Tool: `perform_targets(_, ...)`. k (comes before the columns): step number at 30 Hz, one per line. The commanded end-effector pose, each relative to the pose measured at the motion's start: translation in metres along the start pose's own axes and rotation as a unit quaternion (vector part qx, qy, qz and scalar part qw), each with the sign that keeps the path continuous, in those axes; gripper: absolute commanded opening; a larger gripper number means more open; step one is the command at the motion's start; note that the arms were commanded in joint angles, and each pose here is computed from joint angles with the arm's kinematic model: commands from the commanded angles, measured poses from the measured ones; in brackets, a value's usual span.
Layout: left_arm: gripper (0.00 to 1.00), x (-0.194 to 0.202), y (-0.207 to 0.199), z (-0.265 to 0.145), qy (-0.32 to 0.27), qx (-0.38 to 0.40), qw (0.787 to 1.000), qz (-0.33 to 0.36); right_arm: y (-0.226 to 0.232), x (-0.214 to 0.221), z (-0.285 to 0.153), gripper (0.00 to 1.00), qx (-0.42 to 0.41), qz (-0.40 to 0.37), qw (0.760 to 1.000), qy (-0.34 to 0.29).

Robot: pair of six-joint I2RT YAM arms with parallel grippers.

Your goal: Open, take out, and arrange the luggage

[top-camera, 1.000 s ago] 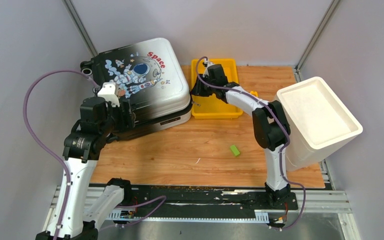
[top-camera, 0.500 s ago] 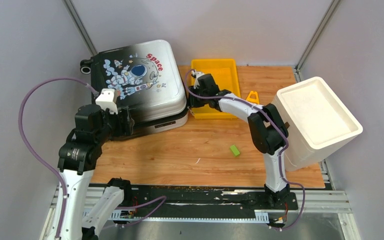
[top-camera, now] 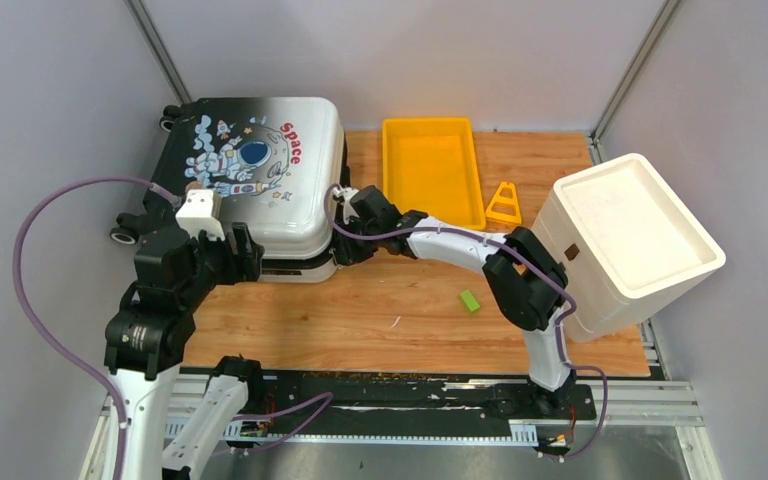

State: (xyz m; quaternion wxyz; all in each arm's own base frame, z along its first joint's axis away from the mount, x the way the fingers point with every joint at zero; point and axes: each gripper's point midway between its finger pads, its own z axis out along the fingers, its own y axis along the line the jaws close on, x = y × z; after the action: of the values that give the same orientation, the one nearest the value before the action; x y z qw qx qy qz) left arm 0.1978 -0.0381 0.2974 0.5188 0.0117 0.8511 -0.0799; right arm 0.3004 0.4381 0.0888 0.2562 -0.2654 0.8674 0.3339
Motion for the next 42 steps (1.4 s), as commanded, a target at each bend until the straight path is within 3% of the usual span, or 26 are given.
perform_targets(1, 0.78, -0.005, -0.002, -0.012, -0.02, -0.001, 0.999, -0.026, 0.054, -0.045, -0.027, 0.23, -0.081, 0.018, 0.994, -0.065)
perform_targets(7, 0.8, -0.003, -0.005, -0.011, -0.022, 0.001, 0.997, -0.068, 0.048, -0.029, -0.035, 0.24, -0.073, -0.002, 0.996, -0.056)
perform_targets(12, 0.81, 0.003, -0.003, -0.004, 0.0, -0.01, 0.997, -0.075, 0.042, -0.017, -0.04, 0.26, -0.064, -0.017, 0.997, -0.041)
perform_targets(22, 0.82, -0.001, -0.006, -0.01, -0.009, -0.002, 0.996, -0.089, 0.026, 0.018, -0.058, 0.33, -0.046, -0.054, 0.997, -0.022)
perform_targets(33, 0.82, -0.015, 0.002, -0.023, -0.028, -0.021, 0.998, -0.06, 0.025, 0.021, -0.102, 0.53, -0.052, -0.14, 0.984, -0.092)
perform_targets(42, 0.81, -0.029, -0.004, -0.018, -0.031, -0.004, 0.999, -0.035, 0.055, 0.024, -0.113, 0.52, -0.148, -0.222, 0.954, -0.139)
